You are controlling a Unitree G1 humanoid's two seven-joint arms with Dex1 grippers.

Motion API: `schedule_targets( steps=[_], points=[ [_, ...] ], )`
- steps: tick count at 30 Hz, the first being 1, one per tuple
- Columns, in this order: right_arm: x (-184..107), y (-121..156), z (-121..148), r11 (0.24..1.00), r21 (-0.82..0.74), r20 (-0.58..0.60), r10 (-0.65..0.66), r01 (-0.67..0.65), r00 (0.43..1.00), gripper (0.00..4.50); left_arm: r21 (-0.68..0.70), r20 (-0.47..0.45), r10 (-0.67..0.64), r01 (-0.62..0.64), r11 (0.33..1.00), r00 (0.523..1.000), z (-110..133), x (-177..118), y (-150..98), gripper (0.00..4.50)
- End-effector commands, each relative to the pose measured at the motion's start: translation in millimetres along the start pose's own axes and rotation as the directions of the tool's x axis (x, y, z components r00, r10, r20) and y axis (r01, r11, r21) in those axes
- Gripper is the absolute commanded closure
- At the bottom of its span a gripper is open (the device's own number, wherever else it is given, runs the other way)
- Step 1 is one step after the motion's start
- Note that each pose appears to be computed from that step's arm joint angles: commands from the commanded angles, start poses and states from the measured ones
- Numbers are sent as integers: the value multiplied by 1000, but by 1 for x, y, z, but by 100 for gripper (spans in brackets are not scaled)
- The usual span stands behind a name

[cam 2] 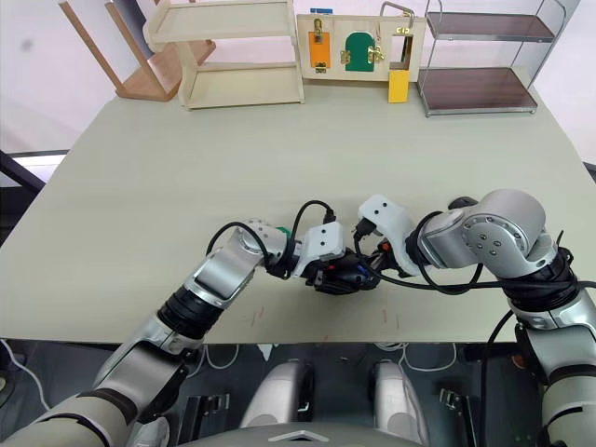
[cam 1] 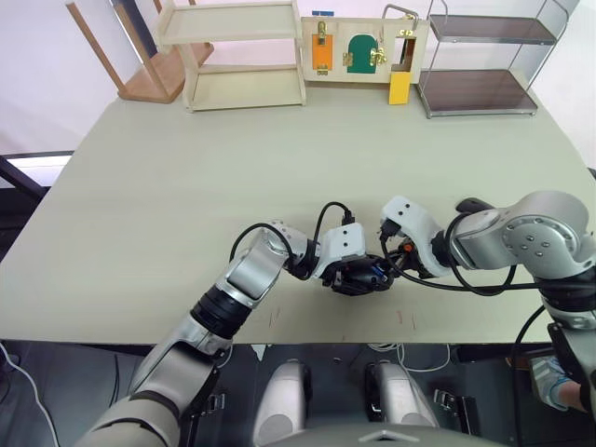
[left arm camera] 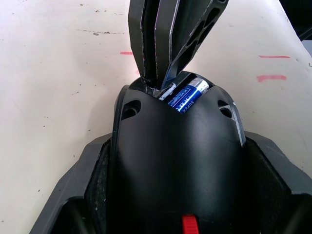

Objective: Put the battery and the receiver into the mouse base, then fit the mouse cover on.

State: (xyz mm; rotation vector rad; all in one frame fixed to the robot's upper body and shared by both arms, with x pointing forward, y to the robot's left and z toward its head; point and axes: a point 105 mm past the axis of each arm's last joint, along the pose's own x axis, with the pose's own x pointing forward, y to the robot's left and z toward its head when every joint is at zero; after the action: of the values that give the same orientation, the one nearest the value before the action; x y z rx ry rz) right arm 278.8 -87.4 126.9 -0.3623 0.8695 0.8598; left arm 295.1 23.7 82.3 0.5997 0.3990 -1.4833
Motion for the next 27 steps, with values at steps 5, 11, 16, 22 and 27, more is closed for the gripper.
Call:
schedule_targets(
  steps=[5, 11, 16, 22, 27],
  points=[
    [-2, 4, 0, 999, -34, -4, -2, 2, 1000, 450, -93, -61, -72, 66, 994, 996, -24, 15, -16, 154],
    [-3, -9, 0, 997, -22, -9, -75, 75, 997, 450, -93, -61, -72, 66, 993, 996, -25, 15, -16, 154],
    [-4, -16, 5, 992, -15, 10, -124, 124, 992, 450, -91, -60, -72, 66, 994, 996, -24, 15, -16, 154],
    [-4, -15, 7, 993, -16, 21, -118, 119, 993, 450, -93, -58, -72, 66, 994, 996, -23, 15, -16, 154],
    [-3, -12, 12, 994, -16, 44, -110, 111, 993, 450, -93, -59, -71, 65, 994, 996, -23, 15, -16, 154]
  ],
)
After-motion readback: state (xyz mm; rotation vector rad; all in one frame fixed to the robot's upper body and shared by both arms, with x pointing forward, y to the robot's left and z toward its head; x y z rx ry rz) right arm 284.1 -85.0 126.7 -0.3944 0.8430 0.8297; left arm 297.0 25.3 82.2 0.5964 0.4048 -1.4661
